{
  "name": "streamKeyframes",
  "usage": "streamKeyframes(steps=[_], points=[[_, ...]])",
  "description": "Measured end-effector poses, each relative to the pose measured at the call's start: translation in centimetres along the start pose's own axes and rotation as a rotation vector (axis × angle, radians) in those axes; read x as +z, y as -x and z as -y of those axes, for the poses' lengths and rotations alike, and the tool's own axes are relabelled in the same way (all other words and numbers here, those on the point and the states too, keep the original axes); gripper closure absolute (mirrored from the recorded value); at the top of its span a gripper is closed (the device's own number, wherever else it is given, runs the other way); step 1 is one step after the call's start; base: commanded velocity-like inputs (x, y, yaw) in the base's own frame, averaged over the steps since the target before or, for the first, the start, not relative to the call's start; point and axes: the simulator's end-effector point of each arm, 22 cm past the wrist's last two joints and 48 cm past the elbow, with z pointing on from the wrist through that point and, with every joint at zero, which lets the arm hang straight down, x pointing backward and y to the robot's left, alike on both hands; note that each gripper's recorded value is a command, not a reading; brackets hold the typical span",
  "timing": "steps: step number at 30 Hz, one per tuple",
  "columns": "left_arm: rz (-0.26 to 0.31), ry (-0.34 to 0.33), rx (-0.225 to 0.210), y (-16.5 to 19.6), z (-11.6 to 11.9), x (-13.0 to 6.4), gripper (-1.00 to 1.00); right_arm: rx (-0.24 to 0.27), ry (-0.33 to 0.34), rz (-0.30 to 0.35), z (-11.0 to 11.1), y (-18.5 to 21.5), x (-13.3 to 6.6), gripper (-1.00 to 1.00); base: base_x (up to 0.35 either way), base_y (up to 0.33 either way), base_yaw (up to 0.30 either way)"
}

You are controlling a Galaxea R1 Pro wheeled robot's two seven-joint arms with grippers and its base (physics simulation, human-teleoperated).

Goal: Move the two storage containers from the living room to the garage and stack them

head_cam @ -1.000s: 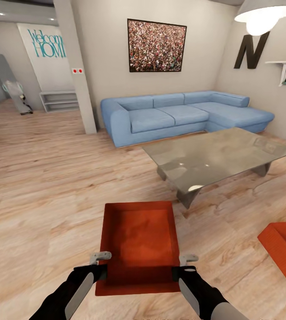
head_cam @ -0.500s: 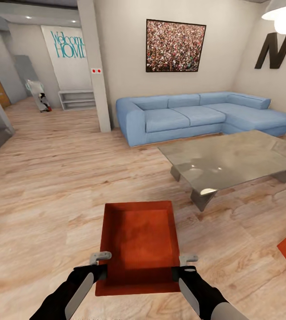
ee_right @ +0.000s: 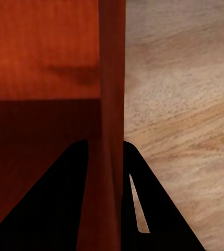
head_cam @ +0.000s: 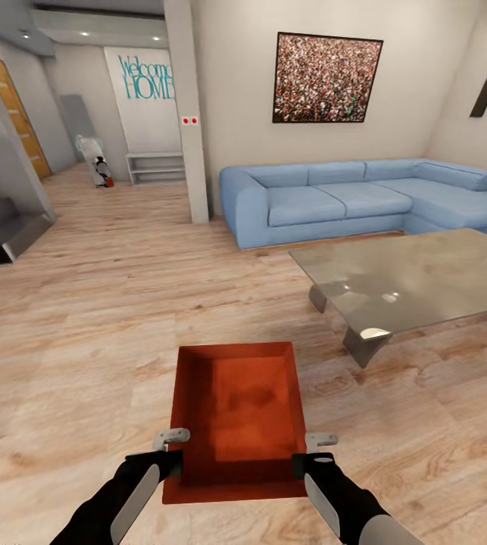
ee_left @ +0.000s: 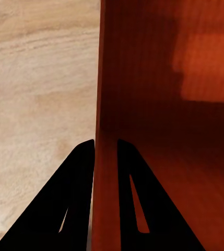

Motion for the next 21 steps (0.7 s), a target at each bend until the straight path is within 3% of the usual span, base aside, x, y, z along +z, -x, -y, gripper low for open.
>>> streamKeyframes(steps=[6,21], points=[[0.000,0.000,-0.001,0.00,0.00,0.00,1.00,0.000,0.000,0.000,0.00,0.01,0.00,1.00,0.000,0.000,0.108],[0.001,0.000,-0.002,0.04,-0.01,-0.01,1.00,-0.001,0.000,0.002,-0.01,0.08,-0.01,1.00,0.000,0.033,0.277]])
